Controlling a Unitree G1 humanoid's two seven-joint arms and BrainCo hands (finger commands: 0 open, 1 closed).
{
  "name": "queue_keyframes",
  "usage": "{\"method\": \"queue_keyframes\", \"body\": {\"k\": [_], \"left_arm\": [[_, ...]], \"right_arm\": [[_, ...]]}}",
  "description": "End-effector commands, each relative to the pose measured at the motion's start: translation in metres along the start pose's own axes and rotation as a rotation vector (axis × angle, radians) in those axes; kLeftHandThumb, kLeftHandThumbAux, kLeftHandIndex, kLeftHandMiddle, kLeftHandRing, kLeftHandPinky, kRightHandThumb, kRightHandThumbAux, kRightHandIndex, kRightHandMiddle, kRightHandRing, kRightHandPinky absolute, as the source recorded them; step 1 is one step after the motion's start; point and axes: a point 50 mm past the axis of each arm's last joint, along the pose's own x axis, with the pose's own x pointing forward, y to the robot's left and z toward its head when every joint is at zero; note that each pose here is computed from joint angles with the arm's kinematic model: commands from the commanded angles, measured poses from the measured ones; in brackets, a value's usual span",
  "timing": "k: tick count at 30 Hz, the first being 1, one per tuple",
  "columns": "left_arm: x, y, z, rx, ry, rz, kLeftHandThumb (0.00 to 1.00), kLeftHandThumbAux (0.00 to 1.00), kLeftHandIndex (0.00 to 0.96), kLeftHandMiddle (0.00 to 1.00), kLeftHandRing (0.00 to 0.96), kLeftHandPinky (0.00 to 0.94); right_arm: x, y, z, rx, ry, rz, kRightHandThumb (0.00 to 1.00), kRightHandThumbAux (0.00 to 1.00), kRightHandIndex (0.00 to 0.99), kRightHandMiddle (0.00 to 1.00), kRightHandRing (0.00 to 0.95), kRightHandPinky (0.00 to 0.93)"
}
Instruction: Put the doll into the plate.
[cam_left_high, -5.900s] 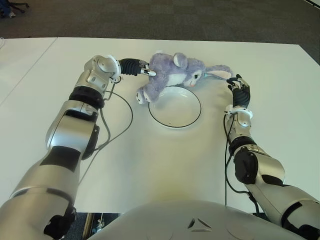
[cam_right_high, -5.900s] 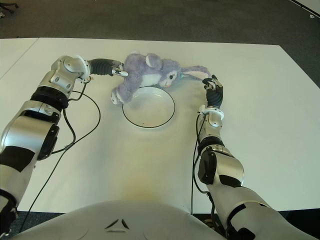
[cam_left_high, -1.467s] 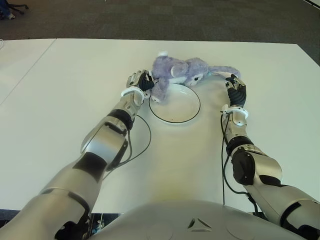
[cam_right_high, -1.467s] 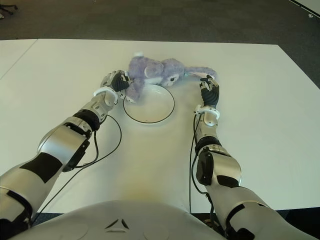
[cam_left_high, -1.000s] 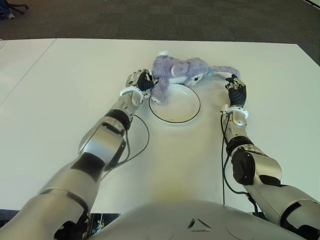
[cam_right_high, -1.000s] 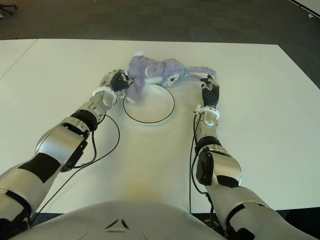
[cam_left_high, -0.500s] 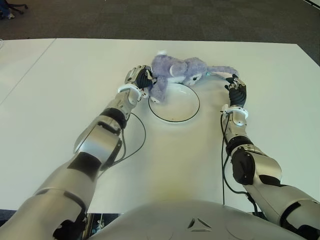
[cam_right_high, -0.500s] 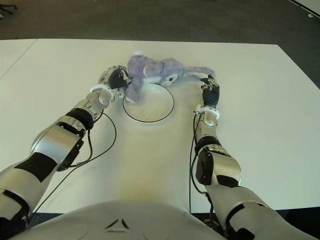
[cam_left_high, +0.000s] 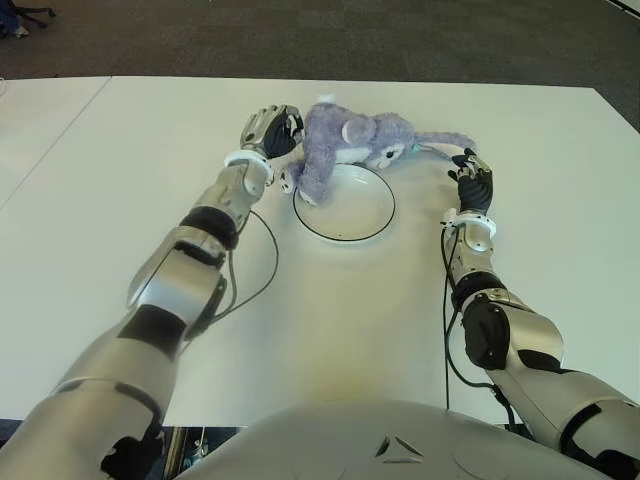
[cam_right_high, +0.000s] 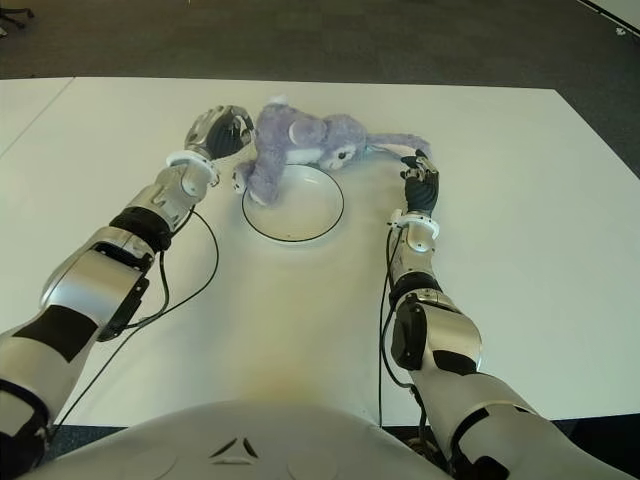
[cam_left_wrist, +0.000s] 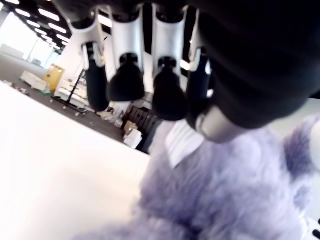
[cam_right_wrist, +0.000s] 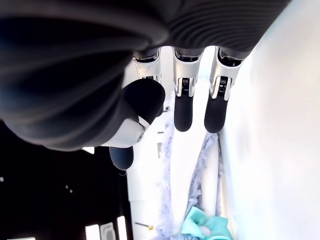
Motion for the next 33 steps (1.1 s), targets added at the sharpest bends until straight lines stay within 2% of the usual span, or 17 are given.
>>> {"method": "queue_keyframes", "body": {"k": [1, 9, 12, 15, 24, 29, 30, 31, 32, 33], "left_arm": [[-0.009, 0.0, 0.004, -0.003, -0.063, -0.023, 0.747, 0.696, 0.441, 0.832, 0.825, 0.819], [-0.026, 0.007, 0.015, -0.017, -0.133, 0.007, 0.746, 0.696, 0.441, 0.832, 0.826, 0.814], [-0.039, 0.016, 0.02, -0.027, -0.176, 0.02, 0.746, 0.696, 0.441, 0.832, 0.828, 0.807], [-0.044, 0.021, 0.024, -0.03, -0.193, 0.025, 0.746, 0.696, 0.441, 0.833, 0.829, 0.797], [-0.042, 0.031, 0.03, -0.007, -0.225, 0.093, 0.746, 0.696, 0.441, 0.837, 0.829, 0.791], [-0.034, 0.037, 0.029, 0.036, -0.23, 0.16, 0.744, 0.697, 0.439, 0.894, 0.864, 0.866], [-0.034, 0.038, 0.029, 0.036, -0.23, 0.166, 0.743, 0.695, 0.441, 0.851, 0.828, 0.811], [-0.033, 0.039, 0.029, 0.031, -0.228, 0.17, 0.743, 0.695, 0.441, 0.843, 0.822, 0.801], [-0.033, 0.039, 0.029, 0.028, -0.226, 0.172, 0.742, 0.693, 0.441, 0.808, 0.788, 0.735], [-0.031, 0.039, 0.028, 0.021, -0.223, 0.175, 0.742, 0.693, 0.441, 0.799, 0.779, 0.718]], "right_arm": [[-0.085, -0.008, -0.102, -0.011, 0.476, -0.037, 1.0, 0.703, 0.427, 0.122, 0.217, 0.412], [-0.085, -0.008, -0.102, -0.024, 0.471, -0.032, 1.0, 0.703, 0.428, 0.127, 0.208, 0.411], [-0.085, -0.007, -0.102, -0.032, 0.474, -0.034, 1.0, 0.703, 0.429, 0.128, 0.198, 0.411], [-0.084, -0.007, -0.102, -0.034, 0.474, -0.036, 1.0, 0.703, 0.429, 0.129, 0.207, 0.414], [-0.084, -0.006, -0.102, -0.032, 0.478, -0.037, 1.0, 0.703, 0.429, 0.127, 0.218, 0.412], [-0.084, -0.005, -0.102, -0.021, 0.481, -0.037, 1.0, 0.702, 0.43, 0.123, 0.205, 0.412], [-0.083, -0.005, -0.102, -0.02, 0.48, -0.037, 1.0, 0.702, 0.43, 0.124, 0.206, 0.412], [-0.083, -0.005, -0.101, -0.019, 0.48, -0.037, 1.0, 0.702, 0.43, 0.124, 0.206, 0.412], [-0.083, -0.005, -0.101, -0.019, 0.48, -0.036, 1.0, 0.702, 0.43, 0.124, 0.206, 0.413], [-0.083, -0.004, -0.101, -0.017, 0.48, -0.036, 1.0, 0.702, 0.43, 0.124, 0.206, 0.413]]}}
